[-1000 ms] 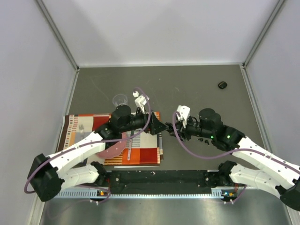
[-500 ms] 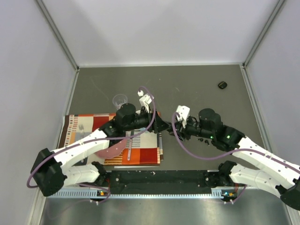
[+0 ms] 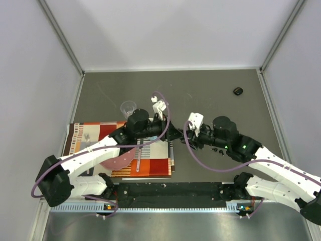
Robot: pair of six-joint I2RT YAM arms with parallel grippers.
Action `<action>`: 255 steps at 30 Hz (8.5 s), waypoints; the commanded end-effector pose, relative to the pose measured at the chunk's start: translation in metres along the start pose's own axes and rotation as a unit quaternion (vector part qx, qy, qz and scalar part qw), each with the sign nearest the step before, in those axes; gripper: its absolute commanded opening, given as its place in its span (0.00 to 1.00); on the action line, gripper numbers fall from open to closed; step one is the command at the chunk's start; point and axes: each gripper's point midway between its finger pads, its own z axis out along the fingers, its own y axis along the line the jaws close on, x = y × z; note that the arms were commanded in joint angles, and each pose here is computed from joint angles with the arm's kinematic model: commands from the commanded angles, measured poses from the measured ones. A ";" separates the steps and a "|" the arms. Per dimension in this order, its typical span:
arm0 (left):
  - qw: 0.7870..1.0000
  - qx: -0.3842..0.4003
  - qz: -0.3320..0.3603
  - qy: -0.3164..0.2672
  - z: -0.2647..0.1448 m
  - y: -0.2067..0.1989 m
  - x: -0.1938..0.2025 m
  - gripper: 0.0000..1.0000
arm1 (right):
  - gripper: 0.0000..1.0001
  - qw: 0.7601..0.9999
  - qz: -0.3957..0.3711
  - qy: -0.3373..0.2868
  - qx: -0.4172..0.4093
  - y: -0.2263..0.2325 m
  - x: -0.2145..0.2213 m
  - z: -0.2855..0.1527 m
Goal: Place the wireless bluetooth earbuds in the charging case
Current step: Pick up the charging case at the center of the board, then open the charging case.
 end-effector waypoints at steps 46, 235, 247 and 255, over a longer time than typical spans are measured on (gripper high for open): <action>0.805 0.092 0.456 -0.369 -0.108 -0.045 -0.033 0.00 | 0.99 0.708 0.680 -0.153 -0.115 0.027 -0.104 0.021; 0.825 0.120 0.433 -0.342 -0.109 -0.059 -0.027 0.00 | 0.73 0.846 0.501 -0.117 -0.141 0.055 -0.098 0.013; 0.825 0.136 0.442 -0.325 -0.107 -0.059 -0.016 0.00 | 0.64 0.823 0.527 -0.141 -0.158 0.052 -0.106 0.021; 0.820 0.125 0.446 -0.336 -0.109 -0.057 -0.020 0.00 | 0.42 0.819 0.528 -0.133 -0.179 0.059 -0.106 0.020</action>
